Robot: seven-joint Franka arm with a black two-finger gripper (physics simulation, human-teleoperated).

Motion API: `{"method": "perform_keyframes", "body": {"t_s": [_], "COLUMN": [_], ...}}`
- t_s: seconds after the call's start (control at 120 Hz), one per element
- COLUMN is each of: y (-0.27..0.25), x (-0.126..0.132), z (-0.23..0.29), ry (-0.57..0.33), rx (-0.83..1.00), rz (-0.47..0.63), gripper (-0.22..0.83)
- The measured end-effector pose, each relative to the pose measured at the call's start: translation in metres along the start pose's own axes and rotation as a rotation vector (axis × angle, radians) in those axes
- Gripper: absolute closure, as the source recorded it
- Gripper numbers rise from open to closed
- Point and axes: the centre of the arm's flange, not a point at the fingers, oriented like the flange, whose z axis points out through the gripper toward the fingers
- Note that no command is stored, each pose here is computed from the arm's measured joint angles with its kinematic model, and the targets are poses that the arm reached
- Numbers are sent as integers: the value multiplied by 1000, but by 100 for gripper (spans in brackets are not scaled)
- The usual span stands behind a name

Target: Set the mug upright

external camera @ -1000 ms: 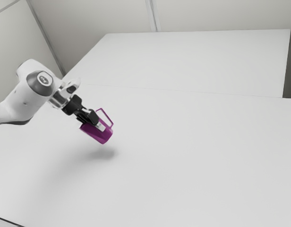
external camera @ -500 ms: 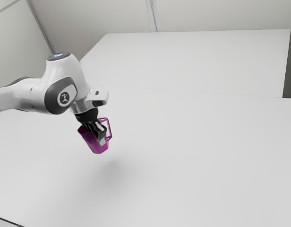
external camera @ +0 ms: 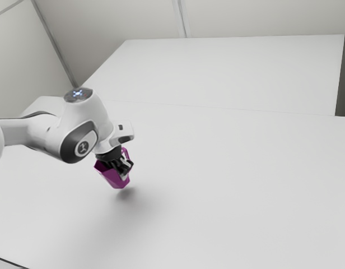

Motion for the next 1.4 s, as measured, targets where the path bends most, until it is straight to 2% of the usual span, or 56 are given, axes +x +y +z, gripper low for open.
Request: {"method": "perform_keyframes", "body": {"t_s": [0.6,0.8,1.042,1.133,1.233,1.4], "y": [1,2,8,7,5,1], "x": [0,1,6,9,24,50], "z": [44,46,16,4,-26,-89], "ry": [-90,-90,-24,-1,23,-5], "rx": [-8,-18,-23,-25,-37,-66], "rz": [-158,-181,-187,-193,-211,-239], "gripper": [76,51,27,20,15,9]}}
